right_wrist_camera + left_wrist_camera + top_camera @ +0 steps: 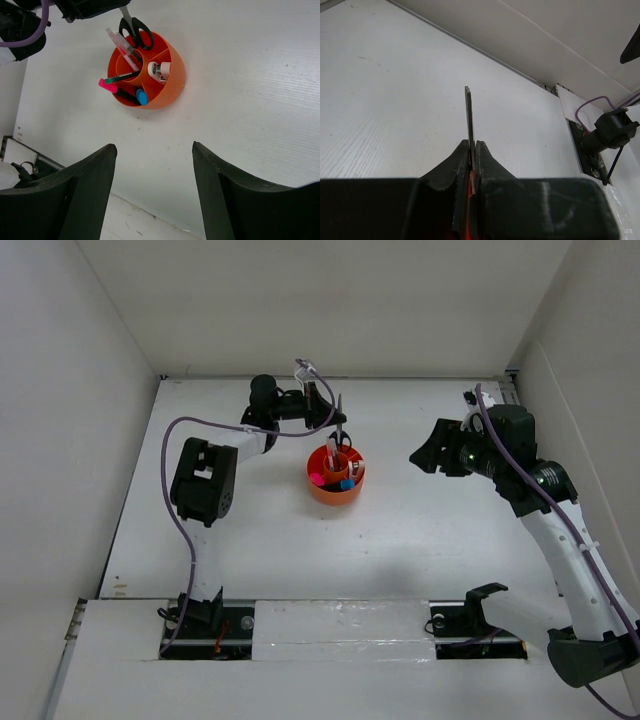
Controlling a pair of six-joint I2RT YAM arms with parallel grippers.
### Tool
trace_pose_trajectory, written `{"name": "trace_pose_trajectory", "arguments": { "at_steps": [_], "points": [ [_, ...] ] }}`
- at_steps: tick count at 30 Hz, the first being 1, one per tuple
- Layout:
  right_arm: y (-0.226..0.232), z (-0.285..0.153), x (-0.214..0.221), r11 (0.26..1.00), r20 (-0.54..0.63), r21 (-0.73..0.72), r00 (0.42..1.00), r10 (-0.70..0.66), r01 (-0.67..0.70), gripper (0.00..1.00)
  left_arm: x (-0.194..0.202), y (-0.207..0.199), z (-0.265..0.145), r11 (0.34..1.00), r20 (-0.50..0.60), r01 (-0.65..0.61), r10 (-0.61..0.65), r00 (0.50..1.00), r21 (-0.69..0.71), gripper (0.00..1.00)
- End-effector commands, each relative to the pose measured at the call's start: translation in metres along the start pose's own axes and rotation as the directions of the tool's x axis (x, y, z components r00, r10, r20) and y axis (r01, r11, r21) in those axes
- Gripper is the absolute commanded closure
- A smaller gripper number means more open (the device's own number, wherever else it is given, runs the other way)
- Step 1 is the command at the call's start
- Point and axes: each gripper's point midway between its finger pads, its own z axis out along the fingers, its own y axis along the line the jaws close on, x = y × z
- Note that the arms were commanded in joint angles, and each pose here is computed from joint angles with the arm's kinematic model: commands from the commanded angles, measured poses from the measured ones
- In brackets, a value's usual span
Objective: Sort the stationery into containers
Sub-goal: Place the scissors in the storage box.
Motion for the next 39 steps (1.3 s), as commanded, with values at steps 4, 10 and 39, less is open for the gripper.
{"name": "trace_pose_trajectory", "arguments": {
  "at_steps": [4, 10, 39],
  "points": [
    [0.009, -0.008, -0.017, 0.999, 0.054, -0.016, 0.998, -0.039, 0.040, 0.32, -0.001, -0.002, 0.004, 0.998, 0.003, -0.060, 0.060, 0.998, 0.033, 1.00],
    [0.009, -0.008, -0.017, 0.999, 0.054, -0.016, 0.998, -0.039, 0.040, 0.32, 0.005, 0.000, 0.004, 0.998, -0.009, -0.042, 0.042, 0.999, 0.037, 1.00],
    [0.011, -0.005, -0.016, 0.999, 0.050, -0.023, 0.998, -0.044, 0.045, 0.32, 0.029, -0.001, -0.003, 0.998, -0.035, -0.038, 0.036, 0.999, -0.044, 0.85]
  ]
}}
